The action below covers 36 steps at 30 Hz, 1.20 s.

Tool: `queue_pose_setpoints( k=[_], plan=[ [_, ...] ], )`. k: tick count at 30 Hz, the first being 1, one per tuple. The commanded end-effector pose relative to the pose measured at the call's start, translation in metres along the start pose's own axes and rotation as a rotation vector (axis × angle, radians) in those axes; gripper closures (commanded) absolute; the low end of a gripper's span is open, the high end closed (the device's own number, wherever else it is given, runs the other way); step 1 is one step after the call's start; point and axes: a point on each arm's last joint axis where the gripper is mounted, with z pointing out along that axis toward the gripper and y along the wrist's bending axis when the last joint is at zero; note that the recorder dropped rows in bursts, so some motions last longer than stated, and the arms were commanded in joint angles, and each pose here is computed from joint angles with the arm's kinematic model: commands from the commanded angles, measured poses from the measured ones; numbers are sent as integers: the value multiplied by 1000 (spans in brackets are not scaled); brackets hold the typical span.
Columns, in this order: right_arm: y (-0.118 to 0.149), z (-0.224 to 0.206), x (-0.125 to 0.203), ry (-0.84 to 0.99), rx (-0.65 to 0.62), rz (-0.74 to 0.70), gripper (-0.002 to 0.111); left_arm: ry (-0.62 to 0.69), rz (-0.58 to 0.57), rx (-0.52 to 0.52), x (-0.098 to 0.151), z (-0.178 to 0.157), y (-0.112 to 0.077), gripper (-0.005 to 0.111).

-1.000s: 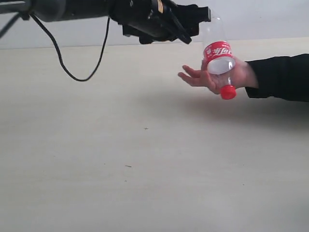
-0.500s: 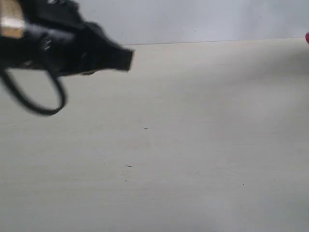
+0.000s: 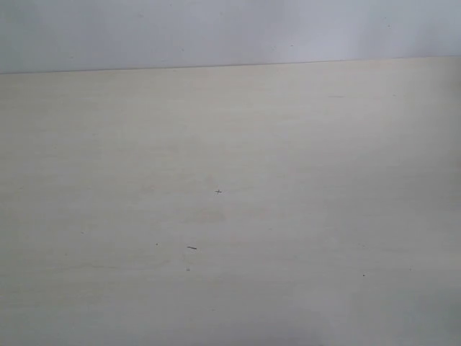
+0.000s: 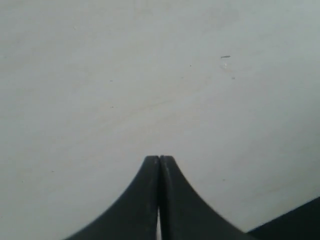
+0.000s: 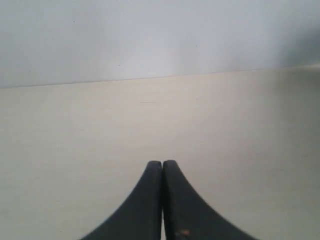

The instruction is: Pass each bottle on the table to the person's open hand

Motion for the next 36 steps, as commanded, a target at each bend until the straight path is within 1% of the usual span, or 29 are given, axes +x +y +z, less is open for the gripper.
queue_pose_setpoints(
  k=[1, 4, 5, 6, 8, 10, 12, 14, 18, 19, 21, 26, 28, 29, 34, 36],
  plan=[
    [-1, 0, 1, -1, 6, -6, 108, -72, -105, -58, 0, -10, 25, 107],
    [-1, 0, 1, -1, 6, -6, 108, -201, -177, -154, 0, -24, 52, 107],
    [-1, 0, 1, -1, 6, -6, 108, -239, -213, -185, 1, -29, 59, 107],
    [-1, 0, 1, -1, 6, -6, 108, -295, -276, -228, 5, -38, 68, 107],
    [-1, 0, 1, -1, 6, -6, 108, -371, -359, -298, 14, -52, 79, 107],
    [-1, 0, 1, -1, 6, -6, 108, -429, -434, -363, 27, -66, 84, 107],
    [-1, 0, 1, -1, 6, -6, 108, -502, -469, -430, 41, -82, 84, 107],
    [-1, 0, 1, -1, 6, -6, 108, -581, -486, -456, 54, -95, 79, 107],
    [-1, 0, 1, -1, 6, -6, 108, -748, -477, -447, 72, -114, 66, 107],
    [-1, 0, 1, -1, 6, -6, 108, -828, -464, -431, 76, -117, 61, 107],
    [-1, 0, 1, -1, 6, -6, 108, -916, -451, -403, 83, -115, 56, 107],
    [-1, 0, 1, -1, 6, -6, 108, -929, -442, -397, 100, -88, 55, 107],
    [-1, 0, 1, -1, 6, -6, 108, -1009, -413, -390, 103, -75, 55, 107],
    [-1, 0, 1, -1, 6, -6, 108, -1023, -407, -389, 104, -70, 55, 107],
    [-1, 0, 1, -1, 6, -6, 108, -1019, -388, -373, 117, -26, 59, 107],
    [-1, 0, 1, -1, 6, -6, 108, -985, -392, -366, 120, -8, 61, 107]
  ],
)
